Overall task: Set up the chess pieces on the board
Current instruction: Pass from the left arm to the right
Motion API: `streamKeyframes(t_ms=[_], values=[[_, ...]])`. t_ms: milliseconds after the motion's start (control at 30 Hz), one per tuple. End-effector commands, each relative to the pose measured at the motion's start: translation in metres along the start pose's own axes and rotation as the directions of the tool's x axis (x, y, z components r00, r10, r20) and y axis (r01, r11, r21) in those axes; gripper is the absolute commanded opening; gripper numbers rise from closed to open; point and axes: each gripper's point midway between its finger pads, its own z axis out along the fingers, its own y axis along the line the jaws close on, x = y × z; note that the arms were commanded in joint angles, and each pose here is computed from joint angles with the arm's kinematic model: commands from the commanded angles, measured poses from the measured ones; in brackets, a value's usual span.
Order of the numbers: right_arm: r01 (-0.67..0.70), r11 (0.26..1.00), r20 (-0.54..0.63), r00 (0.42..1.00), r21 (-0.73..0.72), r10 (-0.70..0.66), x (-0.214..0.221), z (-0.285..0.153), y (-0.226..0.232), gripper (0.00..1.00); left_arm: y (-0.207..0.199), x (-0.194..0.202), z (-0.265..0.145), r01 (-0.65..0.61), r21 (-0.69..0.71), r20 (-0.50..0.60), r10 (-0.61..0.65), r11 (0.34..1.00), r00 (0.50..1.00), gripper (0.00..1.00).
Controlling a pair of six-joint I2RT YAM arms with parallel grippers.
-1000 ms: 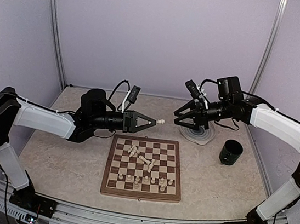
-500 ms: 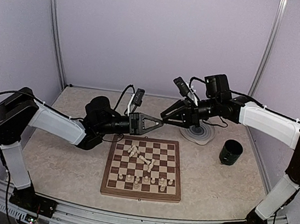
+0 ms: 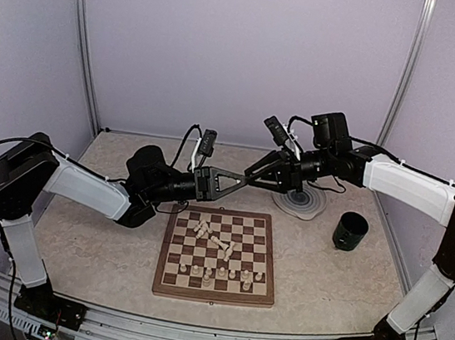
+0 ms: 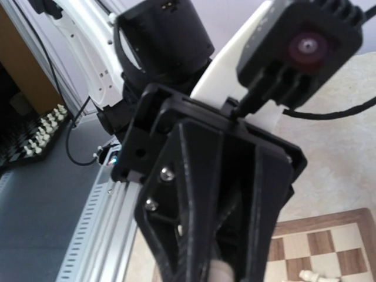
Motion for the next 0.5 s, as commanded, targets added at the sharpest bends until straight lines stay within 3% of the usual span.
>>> streamKeyframes(t_ms=[0,167,367,467], values=[[0.013,1.000,-0.002,1.000,0.017,-0.013,-0.002,0.001,-0.001,0.34,-0.011,-0.009,0.000,-0.034,0.028,0.040,0.033,0.999,0.999,0.07],[0.006,1.000,0.001,1.000,0.024,-0.007,-0.002,0.000,-0.003,0.27,-0.010,-0.007,-0.003,-0.029,0.026,0.046,0.027,0.999,0.999,0.06],[-0.001,0.997,0.004,1.000,0.075,0.001,-0.002,-0.009,-0.012,0.36,-0.012,-0.009,-0.006,-0.034,0.027,0.056,0.033,0.999,0.998,0.06],[0.001,0.997,0.010,1.000,0.078,-0.002,-0.002,-0.013,-0.011,0.35,-0.013,-0.009,-0.006,-0.034,0.026,0.057,0.032,0.999,0.998,0.06]])
